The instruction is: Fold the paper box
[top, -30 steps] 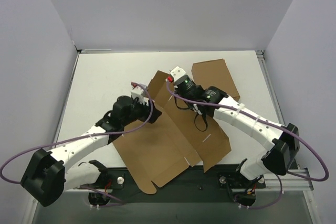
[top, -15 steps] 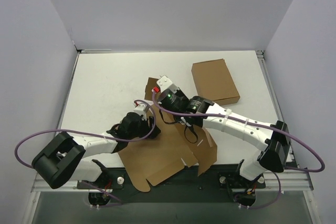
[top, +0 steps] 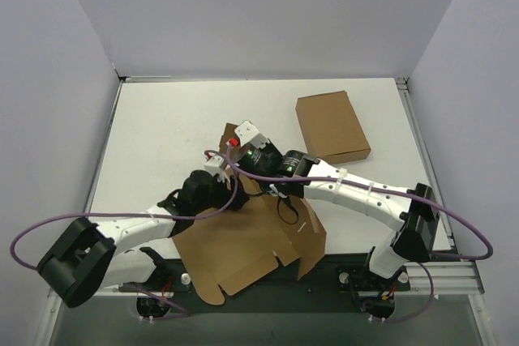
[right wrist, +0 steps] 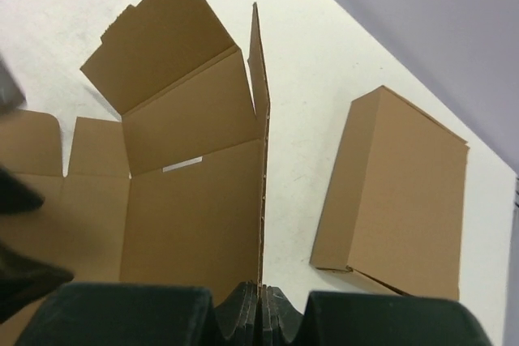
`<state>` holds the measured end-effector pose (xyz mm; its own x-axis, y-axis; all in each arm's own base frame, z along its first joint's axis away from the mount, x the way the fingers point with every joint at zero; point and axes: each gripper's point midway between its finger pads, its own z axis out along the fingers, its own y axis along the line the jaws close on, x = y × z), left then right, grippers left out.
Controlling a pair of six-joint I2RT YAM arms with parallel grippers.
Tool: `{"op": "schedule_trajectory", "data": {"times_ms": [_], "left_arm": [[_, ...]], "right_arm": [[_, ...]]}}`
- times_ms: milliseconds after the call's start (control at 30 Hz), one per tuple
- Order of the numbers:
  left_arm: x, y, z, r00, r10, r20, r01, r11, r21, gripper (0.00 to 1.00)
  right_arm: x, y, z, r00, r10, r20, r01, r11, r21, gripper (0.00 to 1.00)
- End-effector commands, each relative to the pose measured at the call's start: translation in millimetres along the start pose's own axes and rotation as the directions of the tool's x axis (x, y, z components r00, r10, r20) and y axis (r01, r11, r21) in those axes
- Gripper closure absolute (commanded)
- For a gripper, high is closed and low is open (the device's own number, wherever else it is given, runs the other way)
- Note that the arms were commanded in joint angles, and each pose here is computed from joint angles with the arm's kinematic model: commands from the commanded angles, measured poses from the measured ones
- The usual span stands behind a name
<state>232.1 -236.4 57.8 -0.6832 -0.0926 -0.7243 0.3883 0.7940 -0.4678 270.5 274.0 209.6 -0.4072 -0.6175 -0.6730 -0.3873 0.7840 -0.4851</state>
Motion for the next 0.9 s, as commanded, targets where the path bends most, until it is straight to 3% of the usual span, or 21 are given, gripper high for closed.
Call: {"op": "schedule_trajectory", "data": {"times_ms": [0, 100, 267, 500, 633, 867], "left_arm": [[-101.6, -26.6, -40.3, 0.975, 0.082, 0.206, -0.095, 0.994, 0.054, 0.22], [-143.9, -31.0, -76.0, 0.950, 0.087, 0.301, -0.120, 0.988, 0.093, 0.17], [-167.4, -32.3, -107.7, 0.944, 0.169, 0.284, -0.221, 0.961, 0.165, 0.14], [-187.8, -37.6, -106.0, 0.934, 0.215, 0.287, -0.295, 0.916, 0.273, 0.14], [-215.2, -62.1, -106.7, 0.889, 0.217, 0.402, -0.376, 0.848, 0.373, 0.15], [-234.3, -70.3, -91.0, 0.865, 0.210, 0.456, -0.422, 0.795, 0.435, 0.16]], "right_arm": [[-21.3, -27.4, -34.9, 0.997, 0.060, 0.054, -0.052, 0.990, -0.129, 1.00], [-31.0, -45.9, -51.9, 0.990, 0.117, 0.082, -0.090, 0.956, -0.280, 1.00], [-37.1, -83.8, -66.3, 0.968, 0.228, 0.108, -0.175, 0.916, -0.360, 1.00], [-49.9, -126.7, -110.0, 0.898, 0.394, 0.196, -0.279, 0.854, -0.439, 1.00], [-55.8, -139.8, -132.1, 0.858, 0.461, 0.227, -0.311, 0.817, -0.486, 1.00], [-59.3, -156.3, -156.6, 0.818, 0.512, 0.263, -0.335, 0.794, -0.507, 1.00]]}}
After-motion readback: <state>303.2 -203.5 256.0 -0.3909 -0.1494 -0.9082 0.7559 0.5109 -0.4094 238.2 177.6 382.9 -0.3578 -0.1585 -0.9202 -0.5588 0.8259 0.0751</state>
